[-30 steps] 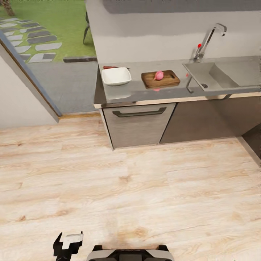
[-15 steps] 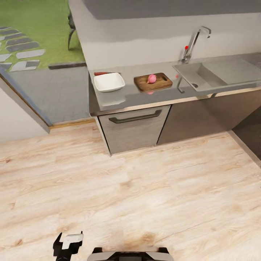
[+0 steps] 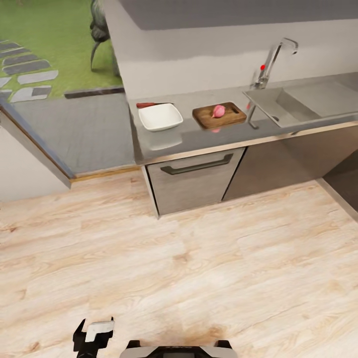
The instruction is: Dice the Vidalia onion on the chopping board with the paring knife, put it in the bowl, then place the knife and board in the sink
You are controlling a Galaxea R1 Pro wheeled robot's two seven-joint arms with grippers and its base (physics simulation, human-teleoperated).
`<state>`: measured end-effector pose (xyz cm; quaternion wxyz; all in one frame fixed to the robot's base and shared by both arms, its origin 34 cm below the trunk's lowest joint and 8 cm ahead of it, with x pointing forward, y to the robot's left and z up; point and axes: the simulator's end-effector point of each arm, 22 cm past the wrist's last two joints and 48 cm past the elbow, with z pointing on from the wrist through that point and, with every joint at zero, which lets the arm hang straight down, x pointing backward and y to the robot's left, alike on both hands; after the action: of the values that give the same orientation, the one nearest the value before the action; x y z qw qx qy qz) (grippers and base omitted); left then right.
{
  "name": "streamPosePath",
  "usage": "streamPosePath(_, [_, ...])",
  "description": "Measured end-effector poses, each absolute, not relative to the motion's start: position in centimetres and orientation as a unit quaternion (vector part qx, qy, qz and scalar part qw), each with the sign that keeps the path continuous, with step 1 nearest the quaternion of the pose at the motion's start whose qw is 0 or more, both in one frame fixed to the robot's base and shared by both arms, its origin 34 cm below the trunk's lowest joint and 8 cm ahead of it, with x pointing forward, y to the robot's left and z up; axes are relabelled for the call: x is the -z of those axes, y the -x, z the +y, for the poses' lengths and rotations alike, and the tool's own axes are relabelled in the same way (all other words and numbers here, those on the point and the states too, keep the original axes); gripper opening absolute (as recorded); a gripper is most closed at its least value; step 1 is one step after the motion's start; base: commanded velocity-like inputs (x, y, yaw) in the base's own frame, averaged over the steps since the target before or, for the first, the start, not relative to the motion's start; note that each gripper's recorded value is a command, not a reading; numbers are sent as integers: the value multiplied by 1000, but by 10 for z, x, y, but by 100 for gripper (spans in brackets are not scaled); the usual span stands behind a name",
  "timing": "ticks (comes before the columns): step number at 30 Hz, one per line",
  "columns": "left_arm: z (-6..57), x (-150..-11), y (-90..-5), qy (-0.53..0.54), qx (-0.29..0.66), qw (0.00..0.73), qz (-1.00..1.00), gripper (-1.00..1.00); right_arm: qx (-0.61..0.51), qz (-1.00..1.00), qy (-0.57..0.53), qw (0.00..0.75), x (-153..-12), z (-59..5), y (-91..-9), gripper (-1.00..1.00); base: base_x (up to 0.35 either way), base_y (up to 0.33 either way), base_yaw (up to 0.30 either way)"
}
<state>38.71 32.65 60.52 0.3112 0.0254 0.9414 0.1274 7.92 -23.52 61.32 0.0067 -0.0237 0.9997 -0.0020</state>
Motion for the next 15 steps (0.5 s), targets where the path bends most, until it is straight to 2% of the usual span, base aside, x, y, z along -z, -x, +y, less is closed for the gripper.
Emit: streamPosePath(15, [322, -604, -387, -29, -117, 311, 943, 100, 2, 1000, 24, 7, -613, -235, -79, 100, 86, 276, -7])
